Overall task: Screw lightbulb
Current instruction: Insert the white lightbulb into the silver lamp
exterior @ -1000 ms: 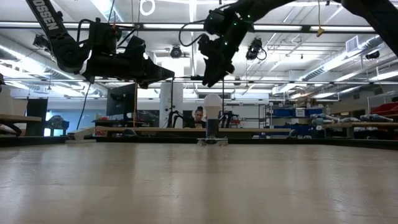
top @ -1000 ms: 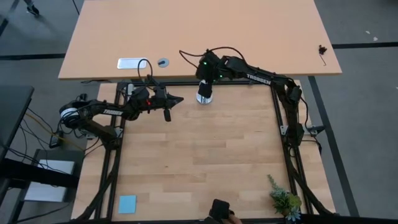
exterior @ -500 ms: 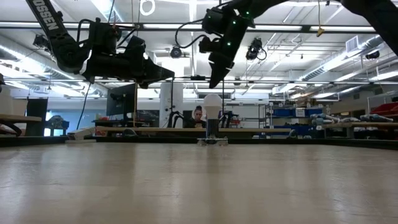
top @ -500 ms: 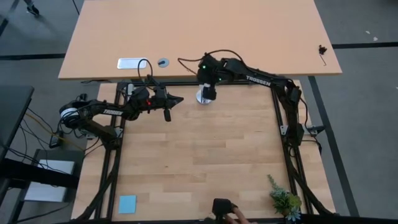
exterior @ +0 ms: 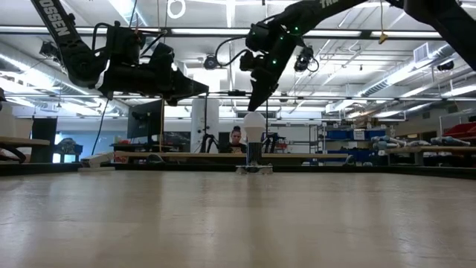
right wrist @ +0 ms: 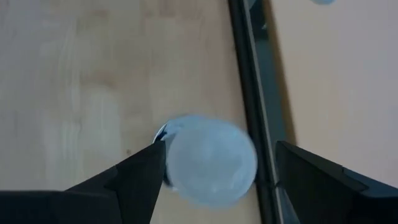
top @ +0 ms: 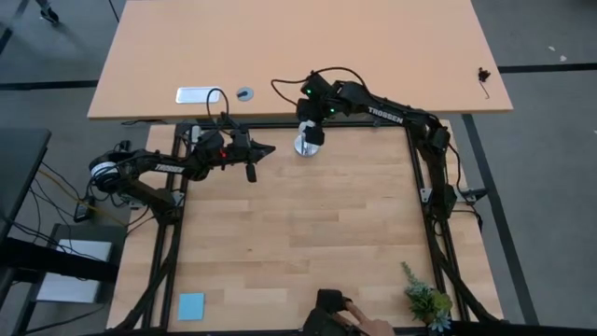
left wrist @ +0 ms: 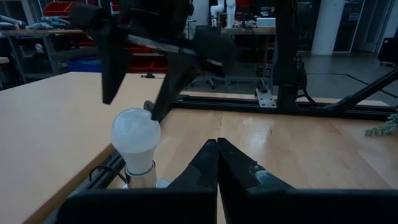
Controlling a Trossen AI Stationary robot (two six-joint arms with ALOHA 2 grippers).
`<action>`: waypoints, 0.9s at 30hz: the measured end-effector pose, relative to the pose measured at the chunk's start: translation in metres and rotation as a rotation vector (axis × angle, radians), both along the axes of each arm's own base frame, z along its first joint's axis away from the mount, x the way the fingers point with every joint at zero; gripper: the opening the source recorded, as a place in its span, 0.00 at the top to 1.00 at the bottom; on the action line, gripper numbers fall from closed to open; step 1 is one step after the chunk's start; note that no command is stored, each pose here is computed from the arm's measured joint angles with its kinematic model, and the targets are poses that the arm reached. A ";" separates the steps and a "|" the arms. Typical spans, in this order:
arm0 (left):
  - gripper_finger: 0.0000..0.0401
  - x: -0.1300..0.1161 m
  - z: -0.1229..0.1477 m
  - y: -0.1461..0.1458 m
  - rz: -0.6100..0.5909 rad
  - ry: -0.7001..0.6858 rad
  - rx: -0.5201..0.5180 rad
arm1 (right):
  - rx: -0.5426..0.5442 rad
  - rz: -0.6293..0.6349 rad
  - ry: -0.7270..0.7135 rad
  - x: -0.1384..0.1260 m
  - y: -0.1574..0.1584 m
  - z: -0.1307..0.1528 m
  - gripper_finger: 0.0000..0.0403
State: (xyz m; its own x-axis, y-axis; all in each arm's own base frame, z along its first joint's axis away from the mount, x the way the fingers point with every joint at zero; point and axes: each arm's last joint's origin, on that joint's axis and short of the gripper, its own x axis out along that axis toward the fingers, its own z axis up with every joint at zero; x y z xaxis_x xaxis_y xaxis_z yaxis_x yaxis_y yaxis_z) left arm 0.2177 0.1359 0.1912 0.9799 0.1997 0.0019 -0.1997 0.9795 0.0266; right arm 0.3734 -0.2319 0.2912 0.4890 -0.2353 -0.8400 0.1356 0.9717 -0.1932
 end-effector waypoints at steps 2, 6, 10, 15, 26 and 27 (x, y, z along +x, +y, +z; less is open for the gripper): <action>0.99 0.000 0.000 0.000 0.000 -0.001 0.000 | -0.006 0.008 0.002 0.001 -0.001 -0.001 0.24; 0.99 0.000 0.000 0.000 0.000 0.000 0.002 | 0.002 0.004 0.026 0.000 -0.003 -0.006 0.25; 0.99 0.000 0.000 0.000 0.000 0.001 0.001 | 0.014 0.002 0.047 0.002 -0.005 -0.014 0.29; 0.99 0.000 -0.001 0.000 0.001 0.005 -0.001 | 0.032 -0.037 0.043 0.004 -0.006 -0.019 0.34; 0.99 0.000 0.000 0.000 0.000 0.004 0.002 | 0.247 -0.553 -0.046 -0.001 -0.008 -0.019 0.41; 0.99 0.000 0.000 0.000 0.000 0.004 0.002 | 0.248 -0.554 -0.046 -0.001 -0.008 -0.019 0.40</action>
